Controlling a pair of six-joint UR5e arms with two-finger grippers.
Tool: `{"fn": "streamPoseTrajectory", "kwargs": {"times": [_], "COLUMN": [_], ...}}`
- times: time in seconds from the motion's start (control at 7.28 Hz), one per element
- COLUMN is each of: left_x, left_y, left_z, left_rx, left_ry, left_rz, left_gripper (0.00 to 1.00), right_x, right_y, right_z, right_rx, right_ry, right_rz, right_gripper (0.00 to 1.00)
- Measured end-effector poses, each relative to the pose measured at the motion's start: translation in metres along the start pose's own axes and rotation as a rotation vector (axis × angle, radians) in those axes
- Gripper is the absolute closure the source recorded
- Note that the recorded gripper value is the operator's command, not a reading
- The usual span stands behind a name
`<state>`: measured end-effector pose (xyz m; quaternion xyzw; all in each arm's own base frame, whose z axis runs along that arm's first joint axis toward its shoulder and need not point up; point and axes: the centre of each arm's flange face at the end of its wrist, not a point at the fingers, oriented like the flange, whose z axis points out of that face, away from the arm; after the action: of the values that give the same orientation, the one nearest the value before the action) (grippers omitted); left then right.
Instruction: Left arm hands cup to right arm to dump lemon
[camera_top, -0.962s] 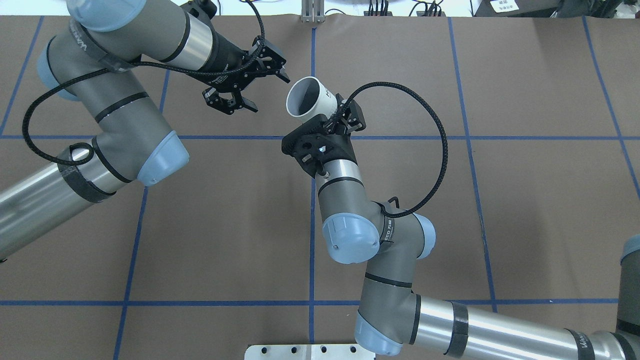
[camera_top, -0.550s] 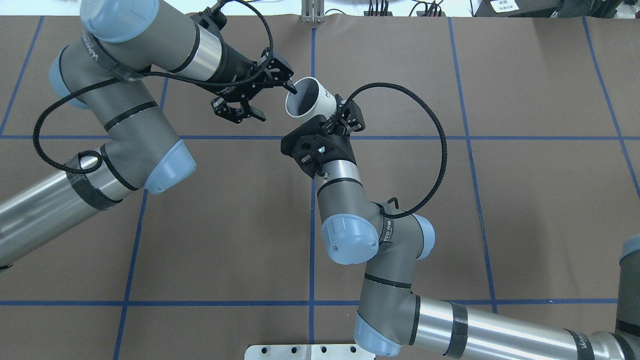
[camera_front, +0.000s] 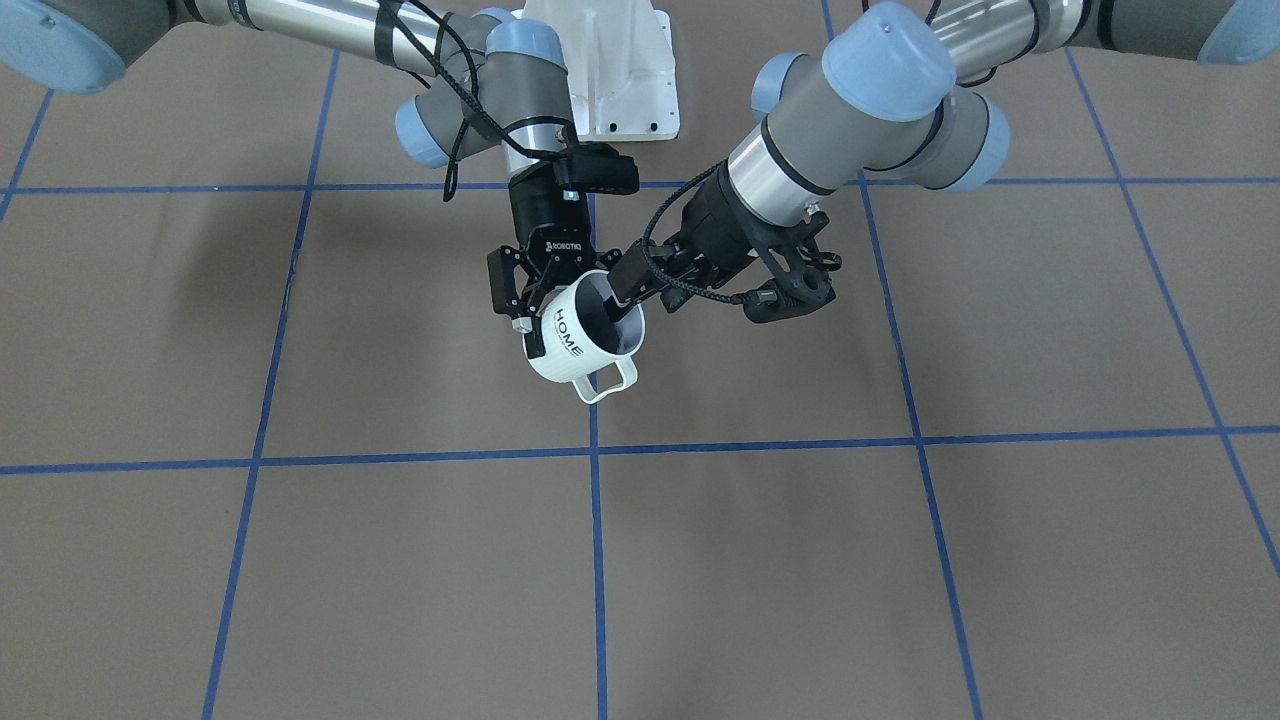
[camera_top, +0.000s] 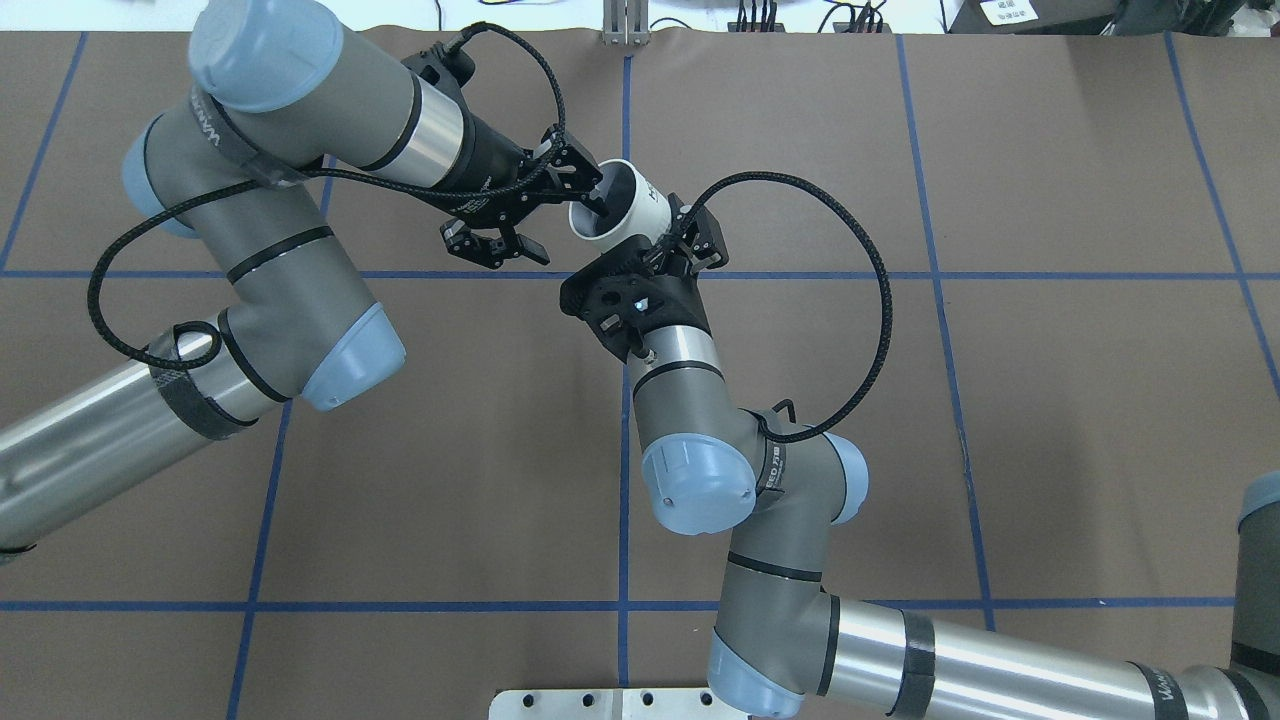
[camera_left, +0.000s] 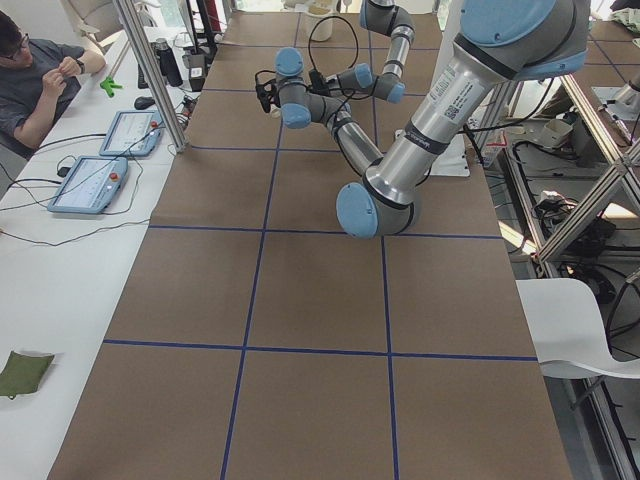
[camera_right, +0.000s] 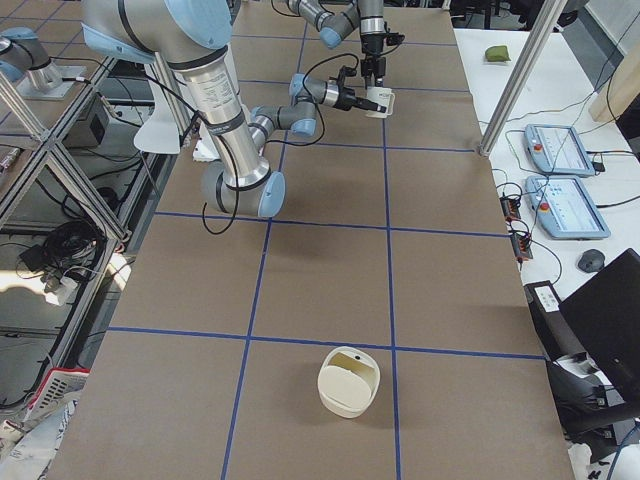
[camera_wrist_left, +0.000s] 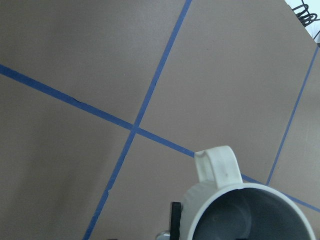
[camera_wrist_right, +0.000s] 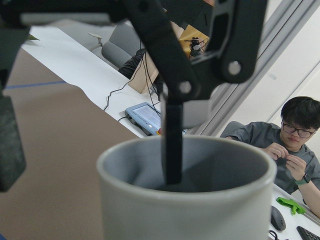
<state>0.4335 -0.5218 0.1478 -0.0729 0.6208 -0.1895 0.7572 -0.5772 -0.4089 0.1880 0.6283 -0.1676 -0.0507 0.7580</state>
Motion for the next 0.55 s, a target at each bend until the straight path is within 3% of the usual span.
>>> {"fn": "streamPoseTrajectory", "kwargs": {"times": [0.27,0.55], "left_x": [-0.0006,-0.0014], "left_y": [0.0000,-0.0004], "left_z": [0.0017,0.0036], "left_rx": [-0.001,-0.001], "left_ry": [-0.003,-0.006], "left_rz": [-0.001,-0.003], "left_gripper": [0.47,0.47], "right_x": [-0.0020,-0.0039], "right_y": [0.0010,0.0006], "right_z": [-0.0019,-0.0039], "right_rx": [0.001,0.003], "right_ry": [0.001,0.000], "right_rz": [-0.001,0.000], "right_gripper": [0.94,0.94]}}
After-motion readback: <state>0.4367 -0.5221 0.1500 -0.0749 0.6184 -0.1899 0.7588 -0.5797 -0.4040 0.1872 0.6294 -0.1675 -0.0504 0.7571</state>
